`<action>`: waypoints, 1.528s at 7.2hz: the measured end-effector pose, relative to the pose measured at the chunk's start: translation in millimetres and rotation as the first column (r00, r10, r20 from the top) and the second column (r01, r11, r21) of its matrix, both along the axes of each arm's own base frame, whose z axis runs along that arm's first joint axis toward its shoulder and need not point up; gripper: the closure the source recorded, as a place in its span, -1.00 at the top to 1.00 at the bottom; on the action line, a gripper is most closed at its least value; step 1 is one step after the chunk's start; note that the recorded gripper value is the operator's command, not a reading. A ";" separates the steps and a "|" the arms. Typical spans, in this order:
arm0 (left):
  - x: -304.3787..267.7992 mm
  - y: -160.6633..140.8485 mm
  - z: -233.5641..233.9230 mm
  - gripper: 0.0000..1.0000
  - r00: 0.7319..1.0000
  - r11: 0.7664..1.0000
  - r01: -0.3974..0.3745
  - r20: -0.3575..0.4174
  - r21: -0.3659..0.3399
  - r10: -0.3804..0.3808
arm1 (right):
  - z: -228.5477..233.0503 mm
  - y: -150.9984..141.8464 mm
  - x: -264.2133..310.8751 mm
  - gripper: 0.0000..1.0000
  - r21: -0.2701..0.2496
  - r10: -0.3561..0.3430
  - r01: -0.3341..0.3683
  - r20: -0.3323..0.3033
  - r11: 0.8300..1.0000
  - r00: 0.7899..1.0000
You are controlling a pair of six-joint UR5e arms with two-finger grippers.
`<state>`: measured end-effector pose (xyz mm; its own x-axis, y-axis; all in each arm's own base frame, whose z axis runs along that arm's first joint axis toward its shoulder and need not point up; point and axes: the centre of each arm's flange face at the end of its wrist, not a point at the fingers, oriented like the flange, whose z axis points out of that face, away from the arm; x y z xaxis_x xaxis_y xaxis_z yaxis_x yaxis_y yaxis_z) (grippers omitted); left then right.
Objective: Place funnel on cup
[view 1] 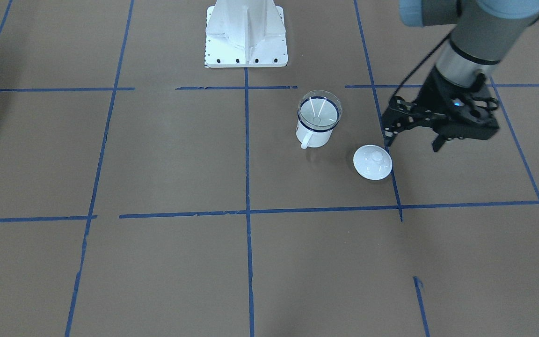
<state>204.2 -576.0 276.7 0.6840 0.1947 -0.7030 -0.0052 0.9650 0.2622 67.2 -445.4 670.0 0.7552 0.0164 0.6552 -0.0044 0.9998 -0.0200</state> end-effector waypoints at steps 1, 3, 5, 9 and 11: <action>-64.3 -28.9 62.2 1.00 0.997 0.998 -0.057 0.044 0.020 0.056 | 0.0 0.0 0.0 1.00 0.000 0.000 0.000 0.000 1.000 1.000; -162.6 -21.0 183.3 1.00 0.991 0.995 -0.104 0.081 -0.005 0.104 | 0.0 0.0 0.0 1.00 0.000 0.000 0.000 0.000 1.000 1.000; -233.7 27.8 277.1 1.00 0.992 0.996 -0.084 0.096 -0.017 0.085 | 0.0 0.0 0.0 1.00 0.000 0.000 0.000 0.000 1.000 1.000; -284.0 110.1 372.6 1.00 0.999 0.988 -0.033 0.020 -0.150 0.037 | 0.2 0.0 0.0 1.00 0.000 0.000 0.000 0.000 1.000 1.000; -283.1 113.2 375.9 1.00 0.999 0.986 -0.034 0.012 -0.162 0.036 | 0.0 0.0 0.0 1.00 0.000 0.000 0.000 0.000 1.000 1.000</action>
